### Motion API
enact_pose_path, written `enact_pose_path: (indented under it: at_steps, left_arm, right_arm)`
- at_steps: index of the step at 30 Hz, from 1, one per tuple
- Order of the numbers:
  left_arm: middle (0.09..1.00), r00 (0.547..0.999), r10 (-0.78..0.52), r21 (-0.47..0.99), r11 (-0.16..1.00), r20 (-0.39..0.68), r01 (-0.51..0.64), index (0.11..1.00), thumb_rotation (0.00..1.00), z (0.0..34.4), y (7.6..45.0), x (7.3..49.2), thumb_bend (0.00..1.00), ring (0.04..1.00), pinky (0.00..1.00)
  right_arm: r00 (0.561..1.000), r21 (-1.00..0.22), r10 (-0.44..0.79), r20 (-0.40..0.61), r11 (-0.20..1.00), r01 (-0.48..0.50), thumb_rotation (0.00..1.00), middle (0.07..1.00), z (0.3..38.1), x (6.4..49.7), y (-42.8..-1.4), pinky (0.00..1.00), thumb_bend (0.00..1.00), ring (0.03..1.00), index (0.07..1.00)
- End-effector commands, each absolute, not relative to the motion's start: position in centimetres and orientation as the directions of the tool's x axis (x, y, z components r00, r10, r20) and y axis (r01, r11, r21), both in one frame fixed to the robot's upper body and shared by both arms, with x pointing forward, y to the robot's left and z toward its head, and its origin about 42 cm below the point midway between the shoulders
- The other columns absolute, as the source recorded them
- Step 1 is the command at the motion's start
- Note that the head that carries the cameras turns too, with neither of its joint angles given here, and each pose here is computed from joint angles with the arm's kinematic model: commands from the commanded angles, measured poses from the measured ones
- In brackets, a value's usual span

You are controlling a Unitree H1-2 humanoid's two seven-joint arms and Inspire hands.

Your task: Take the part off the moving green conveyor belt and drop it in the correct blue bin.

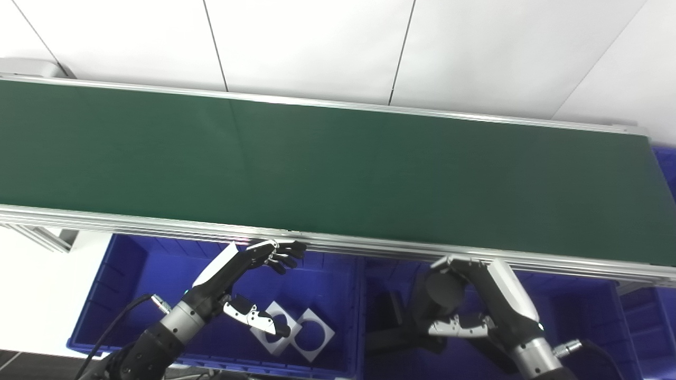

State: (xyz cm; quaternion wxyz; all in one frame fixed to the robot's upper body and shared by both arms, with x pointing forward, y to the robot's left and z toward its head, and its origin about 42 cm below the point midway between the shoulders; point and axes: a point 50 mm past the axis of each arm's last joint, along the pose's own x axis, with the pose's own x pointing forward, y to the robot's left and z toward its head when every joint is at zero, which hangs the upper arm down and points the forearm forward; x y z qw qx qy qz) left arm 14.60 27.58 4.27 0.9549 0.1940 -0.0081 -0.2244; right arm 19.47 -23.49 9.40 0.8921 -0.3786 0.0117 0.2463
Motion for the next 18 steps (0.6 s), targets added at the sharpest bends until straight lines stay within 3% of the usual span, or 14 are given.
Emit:
enact_pose_path:
  at_steps: [1,9,11,12,14,18]
  left_arm:
    - [0.771,0.896,-0.443,0.368,0.832,-0.01,0.416,0.793,0.17,5.4,27.6,14.9,0.98,0.706,0.63]
    - [0.767,0.897,-0.442,0.36,0.834,-0.014,0.417,0.788,0.17,5.7,28.3,14.7,0.98,0.694,0.61]
    - [0.77,0.898,-0.44,0.366,0.833,-0.017,0.415,0.792,0.17,5.8,28.5,14.7,0.98,0.699,0.62]
    - [0.771,0.898,-0.44,0.357,0.836,-0.018,0.416,0.792,0.16,5.8,28.6,14.7,0.99,0.702,0.62]
    - [0.771,0.898,-0.44,0.349,0.838,-0.02,0.419,0.791,0.15,5.8,28.8,14.7,0.99,0.702,0.62]
    - [0.779,0.894,-0.447,0.344,0.835,-0.027,0.429,0.799,0.15,5.8,29.1,14.8,0.98,0.706,0.62]
  right_arm:
    - [0.877,-0.682,0.443,-0.184,0.584,-0.439,0.0,0.451,9.8,19.6,-23.4,0.4,0.51,0.455,0.544]
    - [0.89,-0.696,0.385,-0.243,0.57,-0.437,0.0,0.467,8.5,19.1,-23.3,0.47,0.52,0.537,0.53]
    - [0.894,-0.691,0.374,-0.246,0.579,-0.433,0.08,0.634,8.3,19.2,-23.1,0.53,0.52,0.634,0.506]
    - [0.897,-0.691,0.371,-0.24,0.584,-0.426,0.1,0.737,8.3,19.2,-23.0,0.59,0.59,0.715,0.597]
    - [0.905,-0.691,0.364,-0.222,0.596,-0.409,0.11,0.786,8.3,19.1,-22.8,0.63,0.68,0.765,0.716]
    - [0.917,-0.67,0.347,-0.198,0.635,-0.385,0.19,0.857,8.3,18.9,-22.6,0.7,0.79,0.823,0.837]
